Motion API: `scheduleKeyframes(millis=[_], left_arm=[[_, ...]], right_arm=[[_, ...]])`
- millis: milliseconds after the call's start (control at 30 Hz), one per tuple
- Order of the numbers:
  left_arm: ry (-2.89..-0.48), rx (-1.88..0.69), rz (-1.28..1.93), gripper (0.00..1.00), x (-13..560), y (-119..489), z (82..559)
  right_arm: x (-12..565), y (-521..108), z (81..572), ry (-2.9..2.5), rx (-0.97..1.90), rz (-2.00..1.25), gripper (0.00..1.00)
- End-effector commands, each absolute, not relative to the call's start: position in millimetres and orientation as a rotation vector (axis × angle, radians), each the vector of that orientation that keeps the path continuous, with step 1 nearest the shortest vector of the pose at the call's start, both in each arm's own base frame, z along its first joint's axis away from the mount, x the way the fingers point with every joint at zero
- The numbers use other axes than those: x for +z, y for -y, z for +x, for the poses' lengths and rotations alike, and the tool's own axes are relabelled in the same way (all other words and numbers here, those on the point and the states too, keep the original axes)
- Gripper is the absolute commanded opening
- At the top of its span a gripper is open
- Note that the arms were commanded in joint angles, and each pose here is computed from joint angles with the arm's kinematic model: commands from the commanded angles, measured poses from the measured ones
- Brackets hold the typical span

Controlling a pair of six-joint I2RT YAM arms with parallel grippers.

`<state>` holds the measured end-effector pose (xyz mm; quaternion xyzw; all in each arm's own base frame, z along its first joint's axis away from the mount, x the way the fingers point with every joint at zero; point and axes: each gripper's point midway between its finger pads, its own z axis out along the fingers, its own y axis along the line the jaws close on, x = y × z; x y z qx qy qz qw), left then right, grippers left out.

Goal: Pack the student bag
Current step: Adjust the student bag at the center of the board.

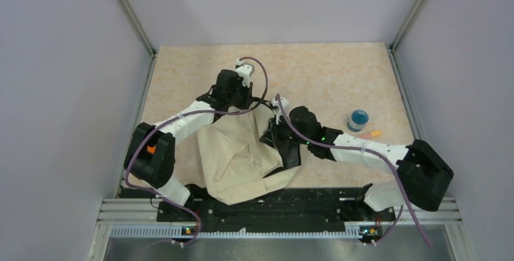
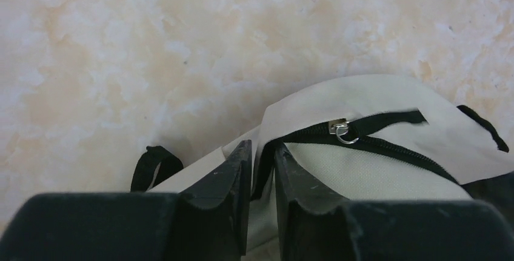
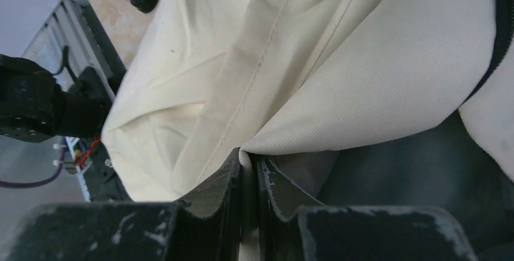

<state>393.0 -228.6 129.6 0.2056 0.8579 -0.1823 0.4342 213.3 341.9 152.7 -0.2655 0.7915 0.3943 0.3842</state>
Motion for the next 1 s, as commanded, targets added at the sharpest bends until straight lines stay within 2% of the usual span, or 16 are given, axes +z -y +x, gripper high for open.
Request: scheduleKeyframes(millis=[0, 67, 200, 367, 600, 700, 867, 933, 967], left_arm=[[-2.067, -0.377, 0.225, 0.36, 185, 199, 403], [-2.069, -0.405, 0.12, 0.44, 193, 192, 392], [-2.063, -0.661, 0.068, 0.5, 199, 215, 352], [-2.081, -0.824, 0.12, 0.58, 193, 247, 316], [-2.215, -0.906, 0.14, 0.6, 156, 269, 304], [-2.277, -0.856, 0.144, 0.61, 142, 269, 305], [-2.36, -0.911, 0.218, 0.61, 124, 284, 294], [-2.389, -0.891, 0.228, 0.59, 117, 284, 293], [-2.394, -0.873, 0.225, 0.54, 115, 282, 293]], right_arm=[[134, -357, 220, -2.017, 0.966, -0.691, 0.12], [131, -360, 222, -2.012, 0.972, -0.696, 0.12], [132, -365, 225, -1.987, 0.974, -0.702, 0.13], [134, -365, 226, -1.965, 0.982, -0.699, 0.18], [140, -358, 225, -1.943, 0.971, -0.678, 0.28], [139, -354, 224, -1.946, 0.959, -0.673, 0.29], [141, -350, 226, -1.944, 0.937, -0.663, 0.3], [142, -348, 226, -1.944, 0.923, -0.667, 0.31], [144, -346, 226, -1.946, 0.911, -0.668, 0.32]])
